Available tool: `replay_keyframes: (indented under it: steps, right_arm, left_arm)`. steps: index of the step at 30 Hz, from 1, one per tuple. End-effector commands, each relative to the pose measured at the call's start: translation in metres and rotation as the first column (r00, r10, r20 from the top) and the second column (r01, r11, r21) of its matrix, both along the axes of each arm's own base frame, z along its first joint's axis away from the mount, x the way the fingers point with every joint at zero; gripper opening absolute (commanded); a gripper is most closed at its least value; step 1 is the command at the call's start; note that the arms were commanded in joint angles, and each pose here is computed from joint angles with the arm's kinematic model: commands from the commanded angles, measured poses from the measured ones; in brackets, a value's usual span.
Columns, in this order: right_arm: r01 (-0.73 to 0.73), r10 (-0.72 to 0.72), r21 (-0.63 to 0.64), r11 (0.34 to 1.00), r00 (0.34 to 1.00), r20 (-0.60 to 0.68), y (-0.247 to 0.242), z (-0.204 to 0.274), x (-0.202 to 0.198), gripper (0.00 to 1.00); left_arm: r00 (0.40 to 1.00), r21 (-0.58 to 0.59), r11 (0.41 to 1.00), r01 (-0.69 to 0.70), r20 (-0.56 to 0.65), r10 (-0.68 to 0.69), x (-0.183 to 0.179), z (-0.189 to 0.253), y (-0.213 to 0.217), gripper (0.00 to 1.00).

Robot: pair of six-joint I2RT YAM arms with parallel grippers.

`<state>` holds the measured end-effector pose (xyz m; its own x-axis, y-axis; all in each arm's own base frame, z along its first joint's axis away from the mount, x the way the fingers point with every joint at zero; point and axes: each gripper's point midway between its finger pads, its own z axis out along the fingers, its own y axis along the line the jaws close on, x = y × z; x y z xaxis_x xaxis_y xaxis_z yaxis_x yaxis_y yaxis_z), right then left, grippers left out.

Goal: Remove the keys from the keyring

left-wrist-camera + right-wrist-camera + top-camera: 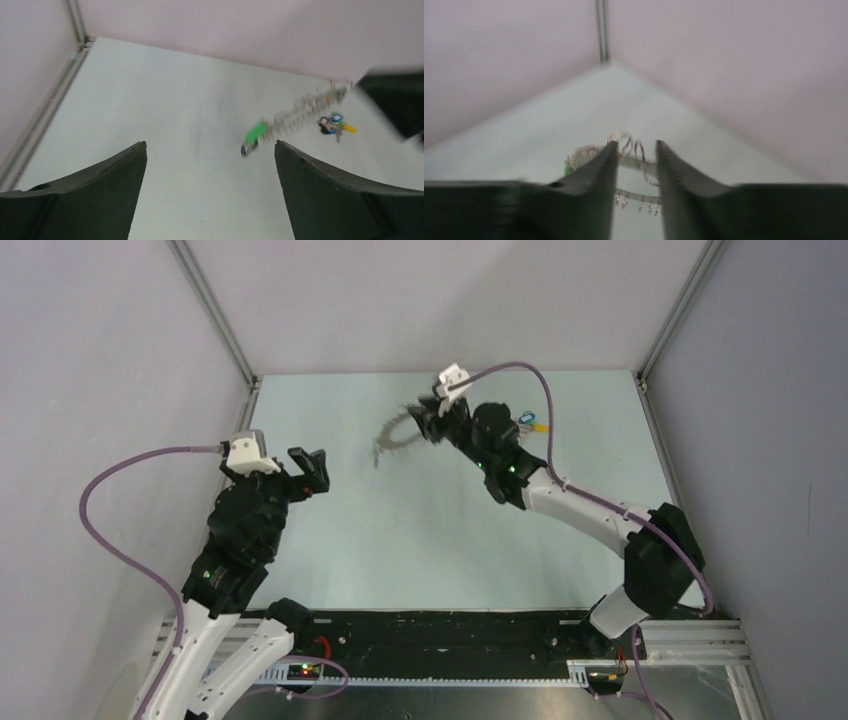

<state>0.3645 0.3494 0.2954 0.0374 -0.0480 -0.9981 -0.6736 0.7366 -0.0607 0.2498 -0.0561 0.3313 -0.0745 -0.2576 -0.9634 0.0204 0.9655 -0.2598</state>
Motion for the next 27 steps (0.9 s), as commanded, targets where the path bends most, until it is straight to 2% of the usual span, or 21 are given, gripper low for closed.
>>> replay_keyframes:
  steps: [1,3,5,6,9,12,20,27]
  right_arm:
    - [-0.187,0.027,0.398,0.898,0.927,0.375,0.008,0.201,-0.004,0.85]
    - [-0.191,0.033,0.399,0.897,0.928,0.371,0.009,0.208,-0.003,0.98]
    - [-0.158,0.048,0.352,0.923,0.952,0.303,0.008,0.193,-0.003,0.99]
    - [-0.145,0.046,0.338,0.93,0.958,0.283,0.003,0.192,-0.006,0.99]
    - [-0.051,0.016,0.249,0.967,0.99,0.141,-0.012,0.138,-0.007,0.99]
    - [0.027,-0.046,0.213,0.977,0.996,0.082,-0.043,0.095,-0.024,0.99]
    - [0.188,-0.194,0.129,0.974,0.98,0.035,-0.115,0.06,-0.06,0.99]
    - [0.232,-0.237,0.086,0.969,0.971,0.045,-0.148,0.044,-0.083,0.99]
  left_arm:
    - [0.992,0.124,0.984,-0.126,0.009,0.126,-0.007,-0.005,0.033,1.0]
    - [0.992,0.133,0.983,-0.13,0.014,0.129,-0.009,-0.006,0.035,1.0]
    - [0.994,0.135,0.984,-0.113,0.017,0.111,-0.01,-0.006,0.032,1.0]
    - [0.994,0.137,0.985,-0.105,0.018,0.104,-0.01,-0.006,0.031,1.0]
    - [0.996,0.094,0.991,-0.09,0.008,0.089,-0.007,-0.006,0.025,1.0]
    - [0.998,0.054,0.996,-0.067,0.009,0.067,-0.007,-0.004,0.019,1.0]
    - [0.997,0.032,0.998,-0.052,0.061,0.05,-0.016,0.001,0.021,1.0]
    - [0.995,0.064,0.997,-0.039,0.089,0.033,-0.022,0.005,0.023,1.0]
